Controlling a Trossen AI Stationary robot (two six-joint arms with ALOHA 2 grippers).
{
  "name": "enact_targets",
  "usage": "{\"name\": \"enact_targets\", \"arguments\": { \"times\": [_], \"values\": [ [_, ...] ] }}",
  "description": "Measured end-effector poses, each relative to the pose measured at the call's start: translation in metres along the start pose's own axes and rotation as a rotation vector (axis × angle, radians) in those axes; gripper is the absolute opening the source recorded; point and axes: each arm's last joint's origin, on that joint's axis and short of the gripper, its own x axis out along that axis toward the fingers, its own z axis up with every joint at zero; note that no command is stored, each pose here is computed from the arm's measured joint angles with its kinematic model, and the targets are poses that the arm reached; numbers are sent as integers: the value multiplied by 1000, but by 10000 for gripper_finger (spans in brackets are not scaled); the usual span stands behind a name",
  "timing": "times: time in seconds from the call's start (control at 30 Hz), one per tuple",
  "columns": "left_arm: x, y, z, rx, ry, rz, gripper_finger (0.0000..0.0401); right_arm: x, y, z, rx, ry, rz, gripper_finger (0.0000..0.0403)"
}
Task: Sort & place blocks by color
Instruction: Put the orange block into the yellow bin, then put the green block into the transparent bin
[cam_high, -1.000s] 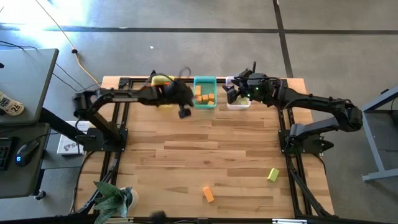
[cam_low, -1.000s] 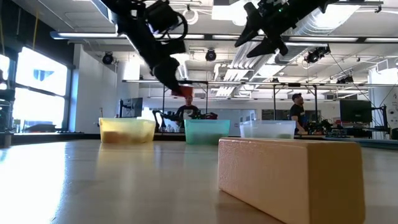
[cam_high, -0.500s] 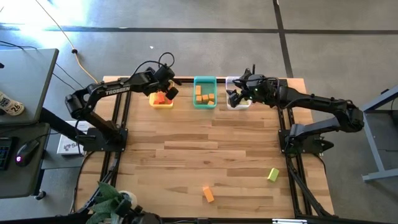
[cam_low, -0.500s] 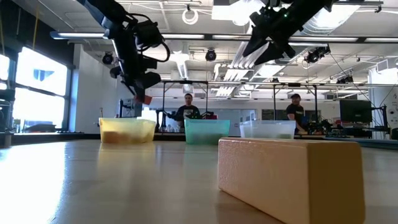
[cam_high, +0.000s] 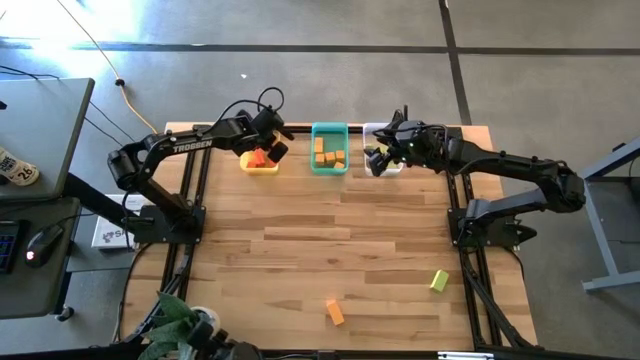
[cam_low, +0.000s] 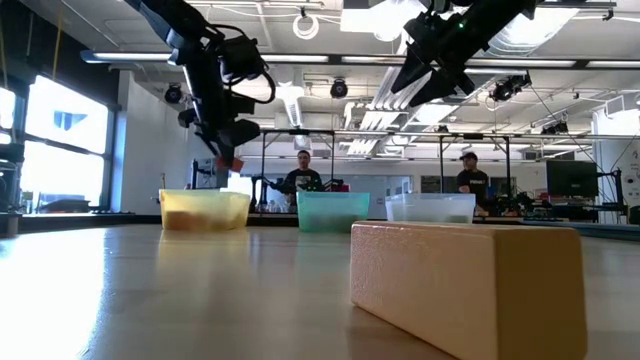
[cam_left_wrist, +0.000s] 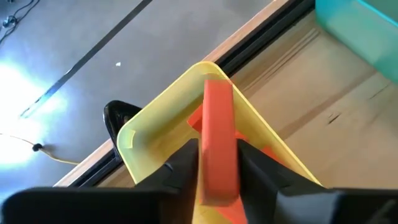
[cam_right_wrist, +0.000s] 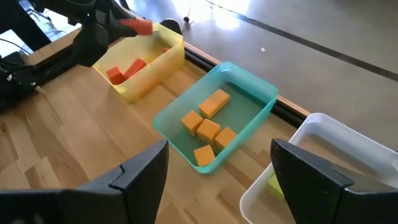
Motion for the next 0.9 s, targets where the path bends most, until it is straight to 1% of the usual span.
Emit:
{"name": "enact_targets", "arguments": {
  "times": [0.13, 0.27, 0.4, 0.5, 0.63, 0.73, 0.9],
  "values": [
    [0, 0, 0, 14, -1, -1, 119, -1, 0, 0, 14, -1, 1, 270],
    [0, 0, 0, 28, -4, -4, 150, -6, 3, -1, 87, -3, 17, 270],
    [0, -1, 3, 21, -23, -11, 170, -17, 9, -6, 138, 27, 43, 270],
    [-1, -1, 5, 38, -41, -46, 176, -26, 15, -14, 204, 101, 65, 270],
    [-6, -3, 8, 48, -86, -136, 176, -36, 23, -30, 328, 245, 89, 270],
    [-11, -5, 12, 61, -127, -179, 175, -44, 31, -43, 414, 352, 70, 270],
    [-16, -10, 16, 88, -186, -195, 173, -56, 42, -62, 520, 473, 4, 270]
  ]
}}
